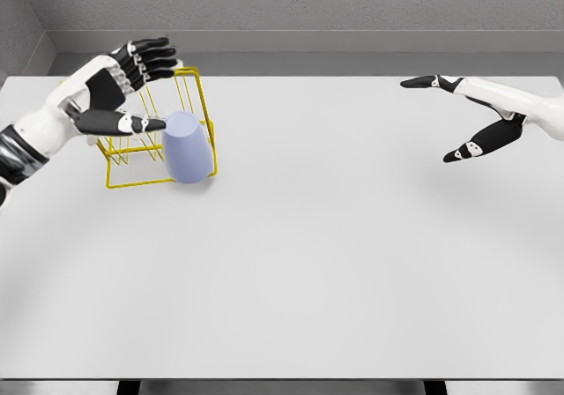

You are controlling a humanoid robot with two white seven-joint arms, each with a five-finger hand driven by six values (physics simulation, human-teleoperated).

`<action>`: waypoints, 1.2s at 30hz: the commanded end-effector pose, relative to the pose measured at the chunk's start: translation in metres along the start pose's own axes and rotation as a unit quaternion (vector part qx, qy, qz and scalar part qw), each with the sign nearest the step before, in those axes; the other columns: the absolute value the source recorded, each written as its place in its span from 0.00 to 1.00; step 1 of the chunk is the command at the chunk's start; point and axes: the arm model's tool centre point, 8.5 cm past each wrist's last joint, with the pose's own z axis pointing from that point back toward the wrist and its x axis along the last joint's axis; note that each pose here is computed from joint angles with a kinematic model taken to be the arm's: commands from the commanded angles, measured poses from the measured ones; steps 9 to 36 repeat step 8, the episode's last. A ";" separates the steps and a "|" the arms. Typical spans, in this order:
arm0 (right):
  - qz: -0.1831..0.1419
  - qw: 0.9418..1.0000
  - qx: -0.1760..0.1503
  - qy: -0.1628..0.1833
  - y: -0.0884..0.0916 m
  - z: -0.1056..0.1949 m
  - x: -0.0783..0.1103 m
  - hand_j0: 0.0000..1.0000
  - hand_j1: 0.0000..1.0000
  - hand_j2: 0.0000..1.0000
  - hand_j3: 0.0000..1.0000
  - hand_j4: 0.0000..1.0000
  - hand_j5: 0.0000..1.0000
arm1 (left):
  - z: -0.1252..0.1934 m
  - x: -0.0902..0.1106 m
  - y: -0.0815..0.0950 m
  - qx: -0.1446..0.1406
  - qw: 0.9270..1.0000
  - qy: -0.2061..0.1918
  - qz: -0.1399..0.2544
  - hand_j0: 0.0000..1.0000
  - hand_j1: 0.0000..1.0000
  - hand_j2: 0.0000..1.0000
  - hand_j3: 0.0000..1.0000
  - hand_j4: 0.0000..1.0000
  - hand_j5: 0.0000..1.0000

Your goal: Place the cup on the cup holder with both arms

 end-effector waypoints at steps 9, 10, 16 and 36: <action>-0.003 1.000 -0.002 0.000 0.000 0.001 0.000 1.00 1.00 1.00 1.00 1.00 1.00 | 0.048 0.048 -0.004 -0.014 1.000 -0.022 -0.014 1.00 1.00 1.00 1.00 1.00 1.00; -0.003 1.000 -0.002 0.000 0.000 0.001 0.000 1.00 1.00 1.00 1.00 1.00 1.00 | 0.048 0.048 -0.004 -0.014 1.000 -0.022 -0.014 1.00 1.00 1.00 1.00 1.00 1.00; -0.003 1.000 -0.002 0.000 0.000 0.001 0.000 1.00 1.00 1.00 1.00 1.00 1.00 | 0.048 0.048 -0.004 -0.014 1.000 -0.022 -0.014 1.00 1.00 1.00 1.00 1.00 1.00; -0.003 1.000 -0.002 0.000 0.000 0.001 0.000 1.00 1.00 1.00 1.00 1.00 1.00 | 0.048 0.048 -0.004 -0.014 1.000 -0.022 -0.014 1.00 1.00 1.00 1.00 1.00 1.00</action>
